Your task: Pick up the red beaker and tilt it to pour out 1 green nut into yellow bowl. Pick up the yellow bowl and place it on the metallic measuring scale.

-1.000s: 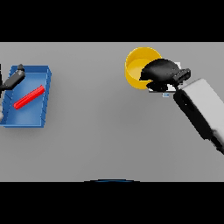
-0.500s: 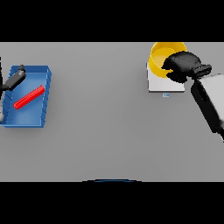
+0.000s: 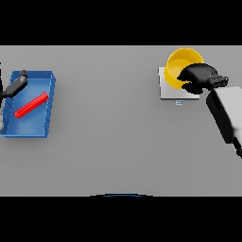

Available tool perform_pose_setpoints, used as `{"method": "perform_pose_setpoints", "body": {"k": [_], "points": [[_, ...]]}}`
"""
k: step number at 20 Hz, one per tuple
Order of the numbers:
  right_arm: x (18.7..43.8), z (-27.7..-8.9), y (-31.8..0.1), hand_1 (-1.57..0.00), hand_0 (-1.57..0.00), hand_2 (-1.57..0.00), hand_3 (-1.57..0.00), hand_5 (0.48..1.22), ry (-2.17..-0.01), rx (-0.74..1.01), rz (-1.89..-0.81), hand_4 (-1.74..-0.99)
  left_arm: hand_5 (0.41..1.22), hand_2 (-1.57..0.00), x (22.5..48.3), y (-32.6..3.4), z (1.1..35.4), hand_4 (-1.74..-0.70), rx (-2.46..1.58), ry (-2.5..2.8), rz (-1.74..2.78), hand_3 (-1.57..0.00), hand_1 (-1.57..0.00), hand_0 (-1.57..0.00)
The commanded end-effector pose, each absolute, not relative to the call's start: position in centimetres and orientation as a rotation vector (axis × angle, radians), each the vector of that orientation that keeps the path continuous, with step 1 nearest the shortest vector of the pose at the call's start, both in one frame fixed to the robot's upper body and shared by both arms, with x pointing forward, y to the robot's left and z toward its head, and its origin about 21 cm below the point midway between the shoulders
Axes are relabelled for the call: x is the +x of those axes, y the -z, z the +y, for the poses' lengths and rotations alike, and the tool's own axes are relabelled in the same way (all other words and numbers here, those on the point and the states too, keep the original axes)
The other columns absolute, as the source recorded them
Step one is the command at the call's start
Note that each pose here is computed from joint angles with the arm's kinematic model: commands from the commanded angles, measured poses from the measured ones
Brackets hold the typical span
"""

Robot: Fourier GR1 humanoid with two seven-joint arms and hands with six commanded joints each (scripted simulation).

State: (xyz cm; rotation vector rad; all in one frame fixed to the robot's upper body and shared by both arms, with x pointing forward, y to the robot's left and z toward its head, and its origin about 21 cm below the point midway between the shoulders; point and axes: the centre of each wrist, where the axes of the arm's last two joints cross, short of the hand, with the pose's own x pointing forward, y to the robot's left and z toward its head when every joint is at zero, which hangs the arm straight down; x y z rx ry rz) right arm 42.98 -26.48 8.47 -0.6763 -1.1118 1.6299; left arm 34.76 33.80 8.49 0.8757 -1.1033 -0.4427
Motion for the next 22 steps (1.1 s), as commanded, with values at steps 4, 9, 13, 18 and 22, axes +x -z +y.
{"method": "perform_pose_setpoints", "body": {"k": [4,9,13,18,22], "points": [[42.95,-26.69,-8.01,-1.57,-1.46,-1.34,-1.45,1.221,-1.617,-0.647,-1.121,-1.741,0.668,0.00,35.16,-8.72,33.75,-0.72,0.882,0.456,-1.099,0.00,0.00,0.00],[43.02,-26.50,-7.76,-1.10,-1.23,-1.09,-0.89,1.149,-1.617,-0.636,-1.115,-1.657,0.668,0.00,35.52,-9.07,33.40,-0.72,0.886,0.453,-1.098,0.00,0.00,0.00],[43.32,-26.21,-8.11,-0.45,-0.51,-0.55,-0.60,0.955,-1.673,-0.658,-1.065,-1.579,0.663,0.00,35.28,-8.22,33.38,-0.72,0.885,0.455,-1.101,0.00,0.00,0.00],[43.51,-26.28,-7.96,-0.15,-0.17,-0.19,-0.39,0.856,-1.701,-0.630,-1.097,-1.546,0.664,0.00,35.02,-8.38,33.52,-0.72,0.881,0.455,-1.100,0.00,0.00,0.00],[43.32,-26.47,-7.69,-0.06,-0.07,-0.08,-0.27,0.798,-1.684,-0.625,-1.096,-1.523,0.664,0.00,35.47,-8.25,33.58,-0.72,0.887,0.447,-1.095,0.00,0.00,0.00]]}}
